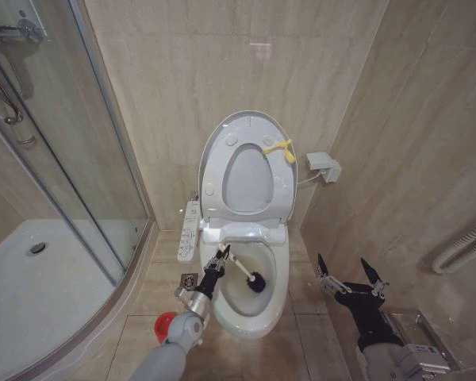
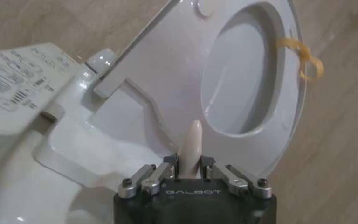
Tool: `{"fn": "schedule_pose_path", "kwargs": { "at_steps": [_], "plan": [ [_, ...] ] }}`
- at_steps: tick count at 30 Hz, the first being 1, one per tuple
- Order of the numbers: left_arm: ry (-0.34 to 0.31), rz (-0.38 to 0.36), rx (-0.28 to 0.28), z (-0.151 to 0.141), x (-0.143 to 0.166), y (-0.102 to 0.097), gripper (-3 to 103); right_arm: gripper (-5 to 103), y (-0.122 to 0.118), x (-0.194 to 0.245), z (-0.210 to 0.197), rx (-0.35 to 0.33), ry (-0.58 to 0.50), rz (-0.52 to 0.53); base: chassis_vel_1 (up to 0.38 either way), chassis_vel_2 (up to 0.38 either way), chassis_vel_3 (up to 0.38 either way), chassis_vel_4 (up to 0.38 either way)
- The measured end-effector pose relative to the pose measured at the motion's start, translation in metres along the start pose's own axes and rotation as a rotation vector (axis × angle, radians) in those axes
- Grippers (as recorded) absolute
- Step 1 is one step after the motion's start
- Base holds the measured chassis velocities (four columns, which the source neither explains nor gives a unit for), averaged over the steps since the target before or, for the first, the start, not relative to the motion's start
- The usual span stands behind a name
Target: Open the toilet lid, clean the toilet bowl with a toilet brush, close the toilet lid, and flush.
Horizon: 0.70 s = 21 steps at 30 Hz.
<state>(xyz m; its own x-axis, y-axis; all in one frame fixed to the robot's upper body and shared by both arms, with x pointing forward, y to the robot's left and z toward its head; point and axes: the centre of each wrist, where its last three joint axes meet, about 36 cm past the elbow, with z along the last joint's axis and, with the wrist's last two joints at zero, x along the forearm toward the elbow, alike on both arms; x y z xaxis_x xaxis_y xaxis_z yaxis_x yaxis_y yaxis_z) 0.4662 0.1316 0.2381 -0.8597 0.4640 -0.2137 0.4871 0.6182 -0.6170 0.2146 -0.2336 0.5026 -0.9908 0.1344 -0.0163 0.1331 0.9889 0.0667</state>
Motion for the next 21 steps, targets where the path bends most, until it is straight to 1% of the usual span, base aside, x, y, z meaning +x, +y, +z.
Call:
{"fn": "schedule_pose_path", "kwargs": {
  "at_steps": [2, 6, 7, 10, 11, 12, 14, 15, 16, 18, 20, 21],
  "plan": [
    [-0.011, 0.005, 0.038, -0.001, -0.008, -0.006, 22, 100, 0.0, 0.0, 0.0, 0.0, 0.0, 0.0, 0.0, 0.0, 0.0, 0.0],
    [-0.014, 0.013, 0.056, -0.002, -0.014, -0.01, 23, 100, 0.0, 0.0, 0.0, 0.0, 0.0, 0.0, 0.0, 0.0, 0.0, 0.0],
    [-0.004, 0.021, 0.034, -0.002, -0.015, -0.008, 23, 100, 0.0, 0.0, 0.0, 0.0, 0.0, 0.0, 0.0, 0.0, 0.0, 0.0],
    [0.055, 0.055, -0.146, 0.005, -0.007, 0.014, 23, 100, 0.0, 0.0, 0.0, 0.0, 0.0, 0.0, 0.0, 0.0, 0.0, 0.0],
    [0.055, 0.055, -0.146, 0.005, -0.007, 0.014, 23, 100, 0.0, 0.0, 0.0, 0.0, 0.0, 0.0, 0.0, 0.0, 0.0, 0.0],
    [0.074, 0.065, -0.21, 0.005, -0.005, 0.021, 22, 100, 0.0, 0.0, 0.0, 0.0, 0.0, 0.0, 0.0, 0.0, 0.0, 0.0],
    [0.093, 0.074, -0.283, 0.006, -0.004, 0.028, 22, 100, 0.0, 0.0, 0.0, 0.0, 0.0, 0.0, 0.0, 0.0, 0.0, 0.0],
    [0.093, 0.074, -0.283, 0.006, -0.004, 0.028, 22, 100, 0.0, 0.0, 0.0, 0.0, 0.0, 0.0, 0.0, 0.0, 0.0, 0.0],
    [0.097, 0.076, -0.306, 0.007, -0.005, 0.03, 22, 100, 0.0, 0.0, 0.0, 0.0, 0.0, 0.0, 0.0, 0.0, 0.0, 0.0],
    [0.09, 0.071, -0.3, 0.008, -0.007, 0.03, 22, 100, 0.0, 0.0, 0.0, 0.0, 0.0, 0.0, 0.0, 0.0, 0.0, 0.0],
    [0.06, 0.058, -0.23, 0.01, -0.013, 0.021, 21, 100, 0.0, 0.0, 0.0, 0.0, 0.0, 0.0, 0.0, 0.0, 0.0, 0.0],
    [0.033, 0.049, -0.152, 0.011, -0.019, 0.01, 21, 100, 0.0, 0.0, 0.0, 0.0, 0.0, 0.0, 0.0, 0.0, 0.0, 0.0]
  ]
}}
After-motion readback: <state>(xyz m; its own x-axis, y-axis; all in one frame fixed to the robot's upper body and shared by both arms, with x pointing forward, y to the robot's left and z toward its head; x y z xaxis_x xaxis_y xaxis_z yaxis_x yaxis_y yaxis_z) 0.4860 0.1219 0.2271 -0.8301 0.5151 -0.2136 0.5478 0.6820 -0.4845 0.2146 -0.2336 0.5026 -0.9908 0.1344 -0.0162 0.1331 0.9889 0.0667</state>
